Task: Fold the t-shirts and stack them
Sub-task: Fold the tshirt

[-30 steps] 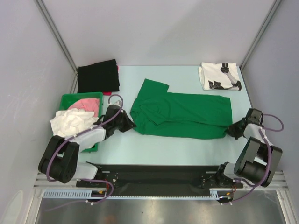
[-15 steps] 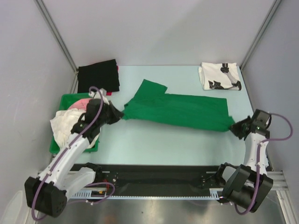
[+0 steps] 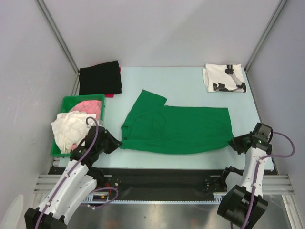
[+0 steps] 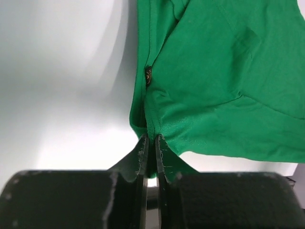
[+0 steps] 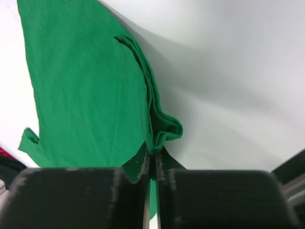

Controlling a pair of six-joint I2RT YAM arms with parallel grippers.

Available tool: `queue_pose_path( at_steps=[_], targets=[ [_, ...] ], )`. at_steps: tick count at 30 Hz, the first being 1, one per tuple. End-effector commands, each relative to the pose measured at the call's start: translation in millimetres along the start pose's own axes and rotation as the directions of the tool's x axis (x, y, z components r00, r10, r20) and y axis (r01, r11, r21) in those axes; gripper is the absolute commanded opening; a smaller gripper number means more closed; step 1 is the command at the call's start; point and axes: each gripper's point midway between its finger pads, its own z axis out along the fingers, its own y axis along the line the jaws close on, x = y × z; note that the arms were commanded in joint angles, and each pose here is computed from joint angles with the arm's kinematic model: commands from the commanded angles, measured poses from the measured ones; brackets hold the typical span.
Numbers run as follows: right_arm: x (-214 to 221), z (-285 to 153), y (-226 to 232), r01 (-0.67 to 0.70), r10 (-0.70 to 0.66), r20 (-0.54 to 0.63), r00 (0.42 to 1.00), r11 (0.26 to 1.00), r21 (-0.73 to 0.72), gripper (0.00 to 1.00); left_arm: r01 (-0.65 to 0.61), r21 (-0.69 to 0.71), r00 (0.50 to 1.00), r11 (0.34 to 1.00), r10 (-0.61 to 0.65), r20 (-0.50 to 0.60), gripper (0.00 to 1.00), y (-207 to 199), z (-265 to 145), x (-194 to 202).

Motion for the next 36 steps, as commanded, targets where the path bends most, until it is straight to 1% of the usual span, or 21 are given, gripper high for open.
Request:
queue_pose_path(
  at_steps=[1,4,5,6,7,10,12,13,15,20,21,23,24,26,27,28,30,32,33,34,36],
  targets=[
    [3.7,-11.0,-8.6,-0.049,0.048,0.026,0.999,0.999,0.023,0.09,0.077,-0.02,0.997,0.997,-0.077,0.015,0.12,1.5,-12.9,-0.4],
    [9.6,-12.8,-15.6,-0.066,0.065,0.033,0.997,0.997,0.026,0.16,0.1,-0.01,0.995,0.995,-0.099,0.013,0.17,3.0,-20.5,3.8],
    [11.1,-13.1,-17.6,-0.073,0.072,0.031,0.997,0.997,0.031,0.2,0.103,-0.007,0.995,0.995,-0.103,0.005,0.22,3.8,-21.4,6.4],
    [12.1,-14.1,-19.3,-0.079,0.078,0.031,0.996,0.996,0.034,0.28,0.105,0.012,0.994,0.994,-0.105,-0.013,0.42,2.0,-25.1,11.1],
    [14.1,-16.4,-19.0,-0.083,0.082,0.024,0.996,0.996,0.031,0.6,0.107,0.017,0.994,0.994,-0.107,-0.017,0.53,1.5,-27.2,12.3],
    [7.1,-27.3,-12.6,-0.063,0.063,0.046,0.997,0.998,0.017,0.99,0.078,0.028,0.997,0.997,-0.078,0.019,0.8,-5.3,-45.3,1.8],
    [0.7,-34.9,-5.4,-0.021,0.021,0.065,0.998,1.0,-0.002,1.0,0.017,0.017,0.997,1.0,-0.018,0.069,0.9,-10.2,-54.6,-13.5],
    [-6.9,-43.2,2.1,-0.006,0.008,0.093,0.996,1.0,-0.017,1.0,-0.013,0.047,0.994,0.999,0.008,0.108,0.91,-24.2,-65.0,-27.8],
    [-10.6,-50.0,10.8,0.02,-0.015,0.101,0.995,0.999,-0.043,1.0,-0.11,0.041,0.982,0.993,0.102,0.161,0.91,-37.2,-60.9,-49.9],
    [-6.1,-60.5,57.0,0.141,-0.12,0.091,0.989,0.953,-0.268,1.0,-0.312,0.08,0.936,0.947,0.292,0.198,0.89,-90.6,-34.1,-95.2],
    [-8.4,-60.1,63.1,0.17,-0.145,0.107,0.984,0.942,-0.288,1.0,-0.334,0.068,0.931,0.94,0.318,0.178,0.88,-98.3,-11.0,-103.4],
    [-10.6,-57.3,66.4,0.23,-0.201,0.127,0.971,0.931,-0.284,1.0,-0.409,0.056,0.898,0.911,0.391,0.2,0.88,-121.6,1.8,-128.9],
    [-9.8,-55.3,71.1,0.263,-0.233,0.134,0.963,0.92,-0.29,1.0,-0.424,0.026,0.898,0.906,0.416,0.141,0.87,-120.9,33.0,-131.3],
    [-8.8,-46.1,73.5,0.292,-0.271,0.113,0.956,0.914,-0.281,1.0,-0.483,0.047,0.868,0.874,0.47,0.162,0.87,-152.0,47.2,-157.3],
    [-8.4,-45.7,80.8,0.313,-0.292,0.112,0.95,0.902,-0.296,1.0,-0.495,0.041,0.866,0.868,0.489,0.106,0.86,-150.9,79.5,-156.5],
    [-7.8,-41.4,83.9,0.316,-0.301,0.094,0.949,0.901,-0.297,1.0,-0.523,0.059,0.848,0.851,0.511,0.141,0.86,-171.9,83.9,-174.0],
    [-8.5,-43.0,99.9,0.353,-0.336,0.11,0.935,0.872,-0.339,0.99,-0.538,0.044,0.842,0.842,0.533,0.086,0.85,-170.0,127.6,-177.7],
    [-10.0,-42.3,108.1,0.377,-0.357,0.122,0.926,0.858,-0.349,1.0,-0.567,0.064,0.821,0.821,0.557,0.121,0.85,-192.4,145.2,-199.8],
    [-12.0,-42.9,114.0,0.39,-0.364,0.14,0.921,0.846,-0.363,1.0,-0.567,0.064,0.824,0.821,0.564,0.062,0.83,-182.5,176.5,-193.4],
    [-8.5,-43.1,118.3,0.4,-0.377,0.138,0.916,0.835,-0.378,1.0,-0.576,0.085,0.817,0.813,0.568,0.097,0.81,-199.7,181.2,-209.7],
    [-4.9,-46.2,128.6,0.422,-0.395,0.156,0.905,0.8,-0.426,1.0,-0.574,0.1,0.818,0.813,0.574,0.034,0.8,-191.1,219.5,-202.0]
  ],
)
